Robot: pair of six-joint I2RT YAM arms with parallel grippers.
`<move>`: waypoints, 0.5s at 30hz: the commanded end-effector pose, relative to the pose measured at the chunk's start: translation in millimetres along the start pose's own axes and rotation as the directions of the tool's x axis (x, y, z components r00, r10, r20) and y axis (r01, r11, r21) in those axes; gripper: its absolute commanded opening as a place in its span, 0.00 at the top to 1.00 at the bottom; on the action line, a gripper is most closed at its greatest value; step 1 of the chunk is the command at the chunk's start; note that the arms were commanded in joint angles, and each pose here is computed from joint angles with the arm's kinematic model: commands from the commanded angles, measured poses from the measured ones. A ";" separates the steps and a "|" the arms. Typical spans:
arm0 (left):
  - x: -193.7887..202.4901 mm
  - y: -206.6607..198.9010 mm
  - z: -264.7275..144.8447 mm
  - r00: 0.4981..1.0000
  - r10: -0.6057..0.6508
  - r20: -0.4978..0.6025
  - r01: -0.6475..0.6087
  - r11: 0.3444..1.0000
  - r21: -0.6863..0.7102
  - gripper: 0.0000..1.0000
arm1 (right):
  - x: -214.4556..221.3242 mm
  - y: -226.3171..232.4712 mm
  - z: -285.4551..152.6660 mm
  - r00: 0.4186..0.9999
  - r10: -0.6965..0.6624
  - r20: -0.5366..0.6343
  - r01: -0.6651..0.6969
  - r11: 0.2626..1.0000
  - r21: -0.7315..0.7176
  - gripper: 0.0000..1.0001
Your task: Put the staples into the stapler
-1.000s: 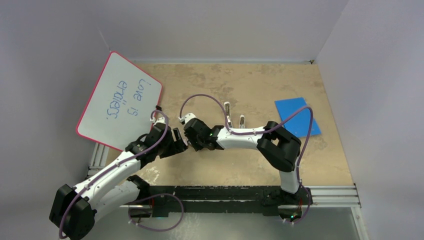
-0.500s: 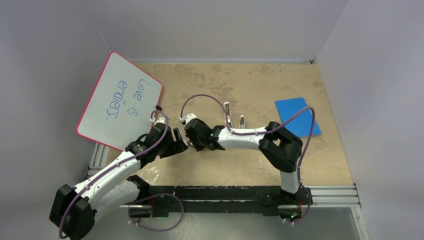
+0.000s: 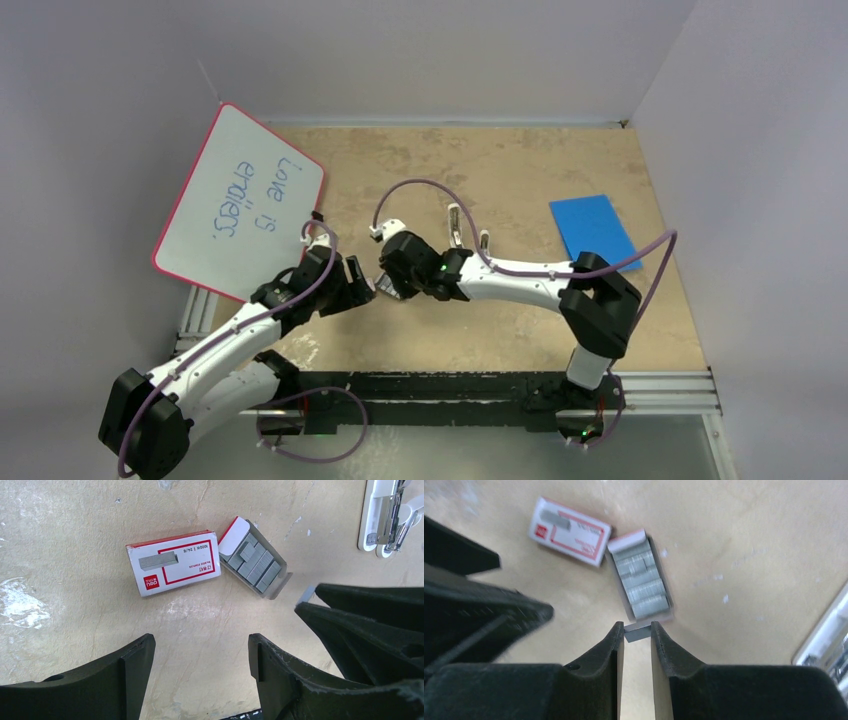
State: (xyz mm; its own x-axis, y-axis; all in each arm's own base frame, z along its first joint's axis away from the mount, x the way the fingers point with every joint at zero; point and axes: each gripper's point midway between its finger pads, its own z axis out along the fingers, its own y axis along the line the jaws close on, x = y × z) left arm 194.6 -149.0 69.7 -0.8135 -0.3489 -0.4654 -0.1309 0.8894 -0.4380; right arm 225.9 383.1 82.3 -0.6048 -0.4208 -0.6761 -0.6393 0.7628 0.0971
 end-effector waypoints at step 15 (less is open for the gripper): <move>-14.2 -18.0 -1.1 0.998 0.042 0.048 -0.046 0.996 0.078 0.32 | 114.1 -34.3 -29.3 0.931 0.052 -0.361 -0.011 0.993 0.116 0.75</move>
State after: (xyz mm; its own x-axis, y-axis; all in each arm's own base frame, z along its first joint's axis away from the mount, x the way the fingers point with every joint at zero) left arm 199.1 -153.0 72.9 -0.8089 -0.3326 -0.4849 -0.0974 0.8890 -0.4474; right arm 162.1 296.1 25.1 -0.7538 -0.5324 -0.3851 -0.5946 0.8021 0.0550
